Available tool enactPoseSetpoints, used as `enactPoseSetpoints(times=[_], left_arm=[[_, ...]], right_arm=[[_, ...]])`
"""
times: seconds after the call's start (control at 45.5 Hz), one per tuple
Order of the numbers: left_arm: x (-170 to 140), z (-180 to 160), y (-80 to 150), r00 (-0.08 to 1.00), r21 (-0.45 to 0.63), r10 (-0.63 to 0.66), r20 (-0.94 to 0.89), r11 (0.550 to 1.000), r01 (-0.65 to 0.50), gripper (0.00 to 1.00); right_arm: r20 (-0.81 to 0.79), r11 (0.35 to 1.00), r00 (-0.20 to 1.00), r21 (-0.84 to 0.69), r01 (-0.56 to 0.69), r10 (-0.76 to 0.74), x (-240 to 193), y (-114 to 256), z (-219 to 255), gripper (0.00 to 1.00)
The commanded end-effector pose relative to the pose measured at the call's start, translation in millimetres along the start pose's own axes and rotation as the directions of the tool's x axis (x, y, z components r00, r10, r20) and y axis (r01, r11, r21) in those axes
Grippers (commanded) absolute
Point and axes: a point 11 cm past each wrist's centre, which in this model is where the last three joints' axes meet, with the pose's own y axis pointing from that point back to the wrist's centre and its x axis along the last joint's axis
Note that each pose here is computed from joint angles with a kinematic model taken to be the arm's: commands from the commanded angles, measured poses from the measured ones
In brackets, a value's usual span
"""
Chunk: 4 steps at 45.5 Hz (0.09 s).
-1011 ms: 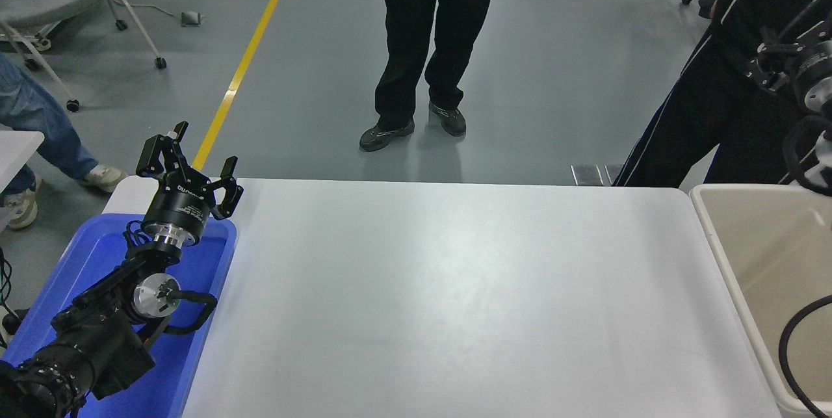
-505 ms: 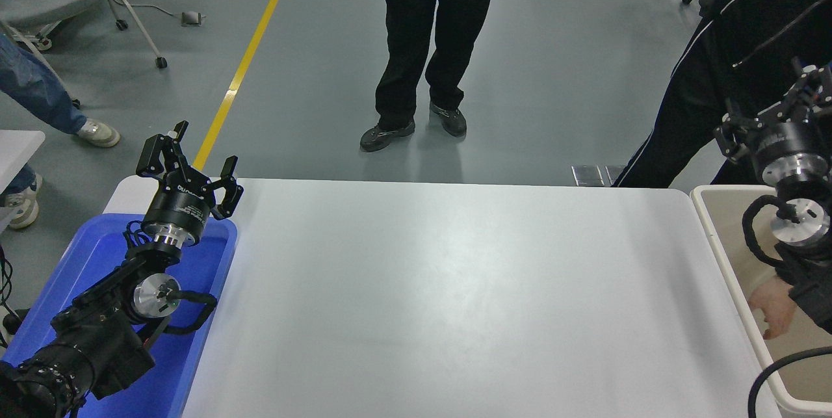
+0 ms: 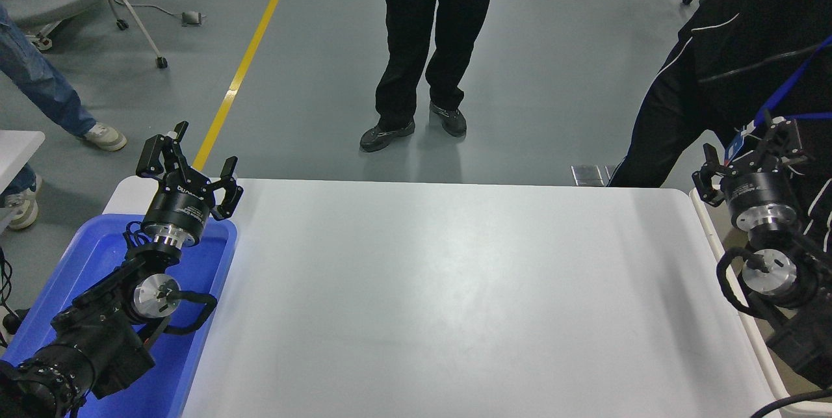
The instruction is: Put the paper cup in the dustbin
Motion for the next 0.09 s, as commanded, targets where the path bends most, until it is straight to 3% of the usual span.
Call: enactPoseSetpoints(times=[0.0, 0.066], left_arm=[[-0.1, 0.0, -0.1, 1.000, 0.000, 0.000, 0.000, 1.000, 0.000, 1.00], [-0.1, 0.0, -0.1, 1.000, 0.000, 0.000, 0.000, 1.000, 0.000, 1.00]], right_arm=[[0.000, 1.000, 1.000, -0.013, 0.002, -0.002, 1.0, 6.2, 10.2, 1.00], [0.002, 1.000, 1.000, -0.014, 0.005, -0.005, 0.1, 5.8, 9.9, 1.00]])
